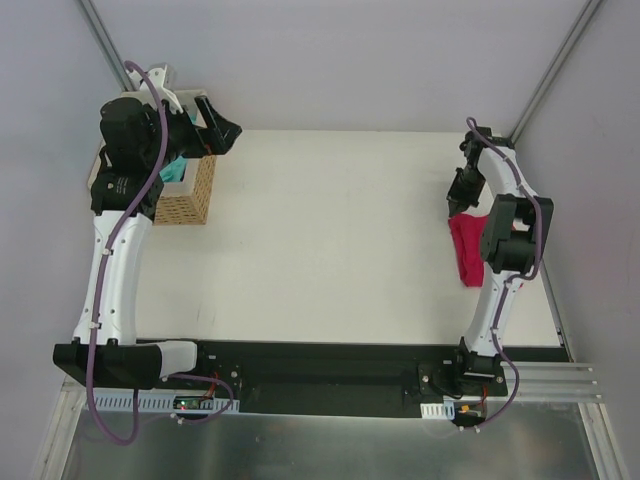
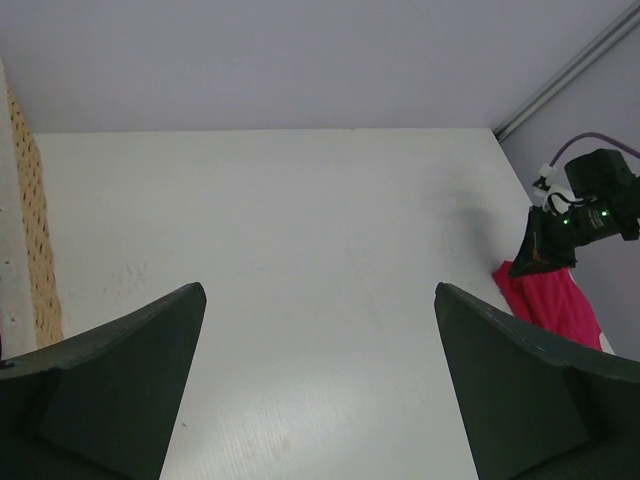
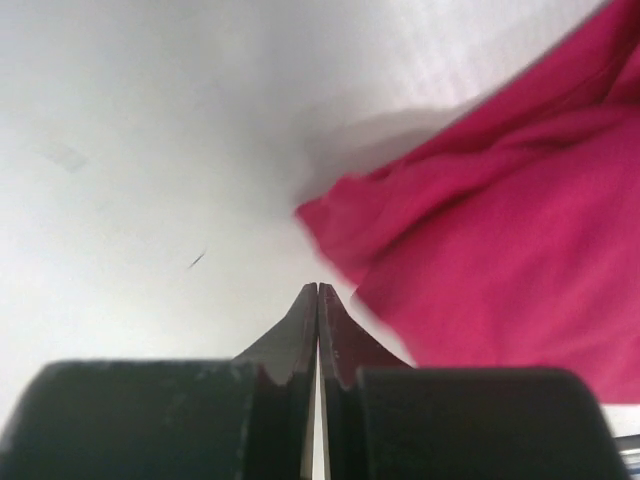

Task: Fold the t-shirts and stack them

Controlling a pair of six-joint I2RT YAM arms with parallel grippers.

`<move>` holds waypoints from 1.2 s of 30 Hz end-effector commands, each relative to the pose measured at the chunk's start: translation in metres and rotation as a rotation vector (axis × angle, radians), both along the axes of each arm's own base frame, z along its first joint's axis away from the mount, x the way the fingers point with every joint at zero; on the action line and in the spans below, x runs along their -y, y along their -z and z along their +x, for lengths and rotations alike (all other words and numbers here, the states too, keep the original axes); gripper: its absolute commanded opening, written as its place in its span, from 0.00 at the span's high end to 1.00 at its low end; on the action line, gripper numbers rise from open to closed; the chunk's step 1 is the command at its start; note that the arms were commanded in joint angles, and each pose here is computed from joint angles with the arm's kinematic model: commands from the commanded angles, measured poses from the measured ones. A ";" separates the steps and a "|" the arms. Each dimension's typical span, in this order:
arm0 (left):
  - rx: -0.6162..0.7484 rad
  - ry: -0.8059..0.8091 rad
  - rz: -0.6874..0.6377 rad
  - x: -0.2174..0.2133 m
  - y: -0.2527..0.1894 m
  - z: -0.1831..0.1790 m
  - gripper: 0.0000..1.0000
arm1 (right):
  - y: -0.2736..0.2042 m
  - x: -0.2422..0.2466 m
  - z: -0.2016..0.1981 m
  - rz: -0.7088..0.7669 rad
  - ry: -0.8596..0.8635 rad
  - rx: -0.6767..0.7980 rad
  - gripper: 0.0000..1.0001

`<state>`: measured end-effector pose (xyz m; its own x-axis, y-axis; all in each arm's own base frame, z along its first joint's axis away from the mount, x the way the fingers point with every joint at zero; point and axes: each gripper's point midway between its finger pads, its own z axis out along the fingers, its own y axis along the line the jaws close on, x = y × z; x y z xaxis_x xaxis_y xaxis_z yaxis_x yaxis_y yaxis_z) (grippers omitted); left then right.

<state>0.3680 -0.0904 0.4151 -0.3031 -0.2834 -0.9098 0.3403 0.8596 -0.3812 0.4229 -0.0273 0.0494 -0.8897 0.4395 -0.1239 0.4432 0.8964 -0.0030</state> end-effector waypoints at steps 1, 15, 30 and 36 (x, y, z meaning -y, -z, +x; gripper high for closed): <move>0.018 0.029 -0.017 0.004 -0.006 0.006 0.01 | -0.103 -0.045 0.010 0.052 -0.112 0.300 0.99; -0.056 0.026 0.046 0.004 0.045 0.017 0.01 | -0.082 -0.090 -0.001 0.187 -0.295 0.540 0.99; -0.162 -0.044 0.098 -0.011 0.128 0.024 0.01 | -0.260 -0.043 -0.019 -0.156 -0.266 1.067 0.01; -0.111 -0.188 0.145 -0.053 0.134 0.022 0.01 | -0.215 -0.030 -0.032 -0.181 -0.253 0.946 0.04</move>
<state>0.3861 -0.0702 0.2612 -0.4852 -0.2054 -0.8499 0.1940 0.9225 -0.3337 0.3966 0.0185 0.3052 -0.3573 0.1686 -0.9187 0.0643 0.9857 0.1559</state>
